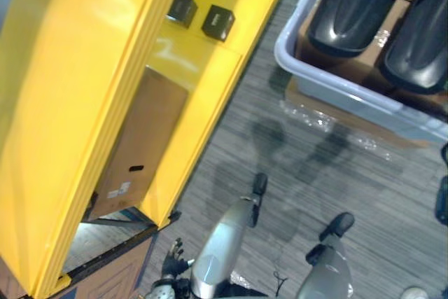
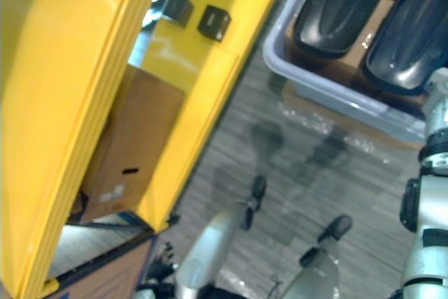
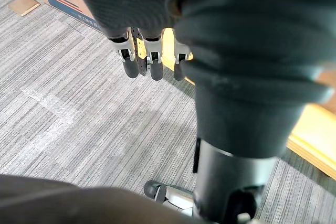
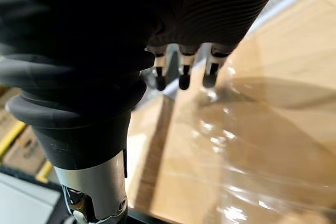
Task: Walk over and take plastic housings, then place them on the shelf
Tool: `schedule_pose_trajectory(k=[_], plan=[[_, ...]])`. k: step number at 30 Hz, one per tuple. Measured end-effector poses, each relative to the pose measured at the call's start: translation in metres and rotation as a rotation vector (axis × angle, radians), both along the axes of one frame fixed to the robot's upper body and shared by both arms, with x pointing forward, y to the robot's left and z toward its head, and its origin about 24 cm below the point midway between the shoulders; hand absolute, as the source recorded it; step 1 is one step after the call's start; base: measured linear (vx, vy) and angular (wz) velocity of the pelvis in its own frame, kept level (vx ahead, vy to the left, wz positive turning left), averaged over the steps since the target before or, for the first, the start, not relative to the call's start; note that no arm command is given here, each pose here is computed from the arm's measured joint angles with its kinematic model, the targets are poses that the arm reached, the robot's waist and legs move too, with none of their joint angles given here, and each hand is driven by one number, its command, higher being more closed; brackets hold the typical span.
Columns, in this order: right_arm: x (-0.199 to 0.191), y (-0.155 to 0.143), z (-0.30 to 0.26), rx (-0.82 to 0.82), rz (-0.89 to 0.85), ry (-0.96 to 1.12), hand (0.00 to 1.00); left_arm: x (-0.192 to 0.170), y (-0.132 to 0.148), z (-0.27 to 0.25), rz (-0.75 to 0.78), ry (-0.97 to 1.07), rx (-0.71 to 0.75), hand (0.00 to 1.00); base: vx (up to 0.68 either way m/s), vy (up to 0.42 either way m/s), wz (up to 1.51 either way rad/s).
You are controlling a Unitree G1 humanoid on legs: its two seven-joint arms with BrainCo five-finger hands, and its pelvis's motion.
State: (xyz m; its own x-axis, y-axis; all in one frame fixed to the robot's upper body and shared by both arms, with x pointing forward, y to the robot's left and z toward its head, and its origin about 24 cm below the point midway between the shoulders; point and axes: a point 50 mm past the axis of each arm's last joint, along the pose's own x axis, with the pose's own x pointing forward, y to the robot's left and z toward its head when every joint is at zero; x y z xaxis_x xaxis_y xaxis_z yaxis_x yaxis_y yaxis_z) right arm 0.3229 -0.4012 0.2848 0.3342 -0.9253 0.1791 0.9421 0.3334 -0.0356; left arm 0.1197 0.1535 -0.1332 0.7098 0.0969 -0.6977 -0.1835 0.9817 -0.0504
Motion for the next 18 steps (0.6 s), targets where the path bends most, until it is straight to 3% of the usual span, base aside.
schedule_pose_trajectory(k=[7, 8, 18], plan=[[-0.007, -0.011, 0.000, -0.029, 0.002, 0.110, 0.00, 0.000, -0.004, 0.000, -0.001, -0.024, -0.036, 0.00, -0.01, -0.019, 0.00], [-0.010, -0.015, 0.002, -0.035, 0.003, 0.131, 1.00, 0.000, -0.004, 0.001, -0.001, -0.029, -0.036, 0.00, 0.00, -0.040, 0.00], [-0.031, -0.040, 0.005, -0.121, 0.009, 0.482, 1.00, -0.001, -0.004, 0.000, 0.021, -0.038, -0.054, 0.00, -0.03, -0.041, 0.05]])
